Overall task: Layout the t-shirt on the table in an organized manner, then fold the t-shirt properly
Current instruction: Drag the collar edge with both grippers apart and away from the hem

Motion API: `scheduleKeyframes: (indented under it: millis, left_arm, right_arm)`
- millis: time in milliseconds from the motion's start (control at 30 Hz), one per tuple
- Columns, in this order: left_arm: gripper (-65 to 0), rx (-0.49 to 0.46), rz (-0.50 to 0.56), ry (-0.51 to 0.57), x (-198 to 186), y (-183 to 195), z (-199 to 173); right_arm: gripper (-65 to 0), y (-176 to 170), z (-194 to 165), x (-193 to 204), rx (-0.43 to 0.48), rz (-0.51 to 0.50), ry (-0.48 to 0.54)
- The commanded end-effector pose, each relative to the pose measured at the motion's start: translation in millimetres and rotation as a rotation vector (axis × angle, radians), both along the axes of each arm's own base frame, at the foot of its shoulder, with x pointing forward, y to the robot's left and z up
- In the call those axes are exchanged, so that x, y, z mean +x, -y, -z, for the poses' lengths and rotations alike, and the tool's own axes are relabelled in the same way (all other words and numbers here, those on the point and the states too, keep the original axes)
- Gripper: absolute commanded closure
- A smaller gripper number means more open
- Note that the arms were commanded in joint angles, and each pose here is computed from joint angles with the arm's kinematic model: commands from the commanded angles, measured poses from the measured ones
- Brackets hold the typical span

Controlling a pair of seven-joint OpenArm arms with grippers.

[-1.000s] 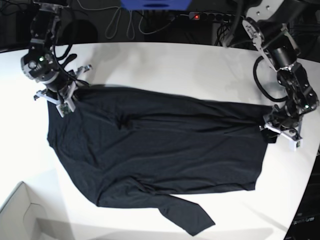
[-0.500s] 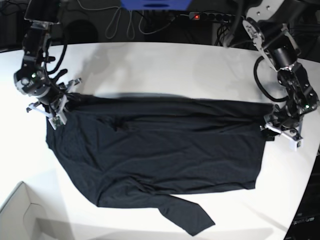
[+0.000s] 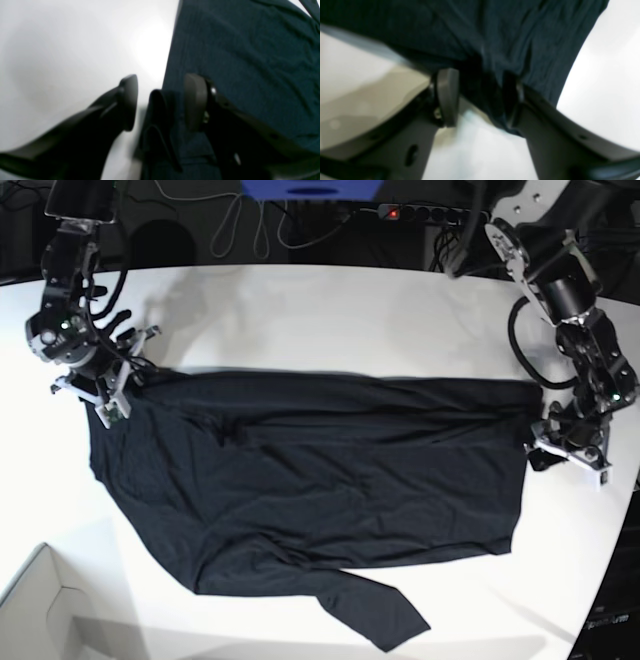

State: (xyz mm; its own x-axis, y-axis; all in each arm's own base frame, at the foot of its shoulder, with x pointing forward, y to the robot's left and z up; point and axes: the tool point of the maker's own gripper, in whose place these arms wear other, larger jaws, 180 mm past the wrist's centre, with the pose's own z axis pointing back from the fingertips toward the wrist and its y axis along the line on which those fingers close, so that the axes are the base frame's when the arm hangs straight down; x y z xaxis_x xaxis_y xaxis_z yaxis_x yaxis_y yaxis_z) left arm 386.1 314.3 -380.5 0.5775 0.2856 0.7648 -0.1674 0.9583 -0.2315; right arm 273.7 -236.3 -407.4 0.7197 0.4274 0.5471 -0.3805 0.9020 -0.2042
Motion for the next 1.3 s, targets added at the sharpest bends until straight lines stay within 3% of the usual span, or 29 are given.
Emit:
scheduleKeyframes:
  millis: [0, 100, 167, 300, 467, 733, 1267]
  left_arm:
    - [-29.4, 0.029, -0.004, 0.09, 13.6, -8.5, -30.4]
    - [-29.4, 0.06, 0.005, 0.089, 3.7, -9.2, -38.0]
    - [-29.5, 0.033, 0.014, 0.114, -1.2, -3.2, -45.4]
    - [-36.1, -0.016, 0.027, 0.141, -21.3, 5.6, -52.8]
    - [-44.7, -0.053, 0.019, 0.114, -55.9, 20.9, -24.3]
    - [-50.9, -0.147, -0.051, 0.125, -73.7, 32.9, 14.5]
    - [-51.2, -0.245, -0.11, 0.076, -79.3, 38.2, 57.2]
  right_arm:
    - [-34.0, 3.7, -15.0, 12.3, 0.002, 0.005, 0.058]
    - [-37.3, 15.7, -19.4, 11.0, 0.021, 0.078, 0.082]
    - [-38.3, 24.1, -27.6, 10.5, 0.027, 0.126, 0.114]
    - [-38.8, 24.0, -46.4, 14.0, 0.018, 0.138, 0.173]
    - [-38.8, 24.2, -54.1, 10.0, 0.002, 0.135, 0.191]
    - [-38.6, 22.7, -46.2, 1.5, 0.003, 0.131, 0.164]
    - [-38.5, 21.8, -38.1, -10.4, 0.006, 0.134, 0.137]
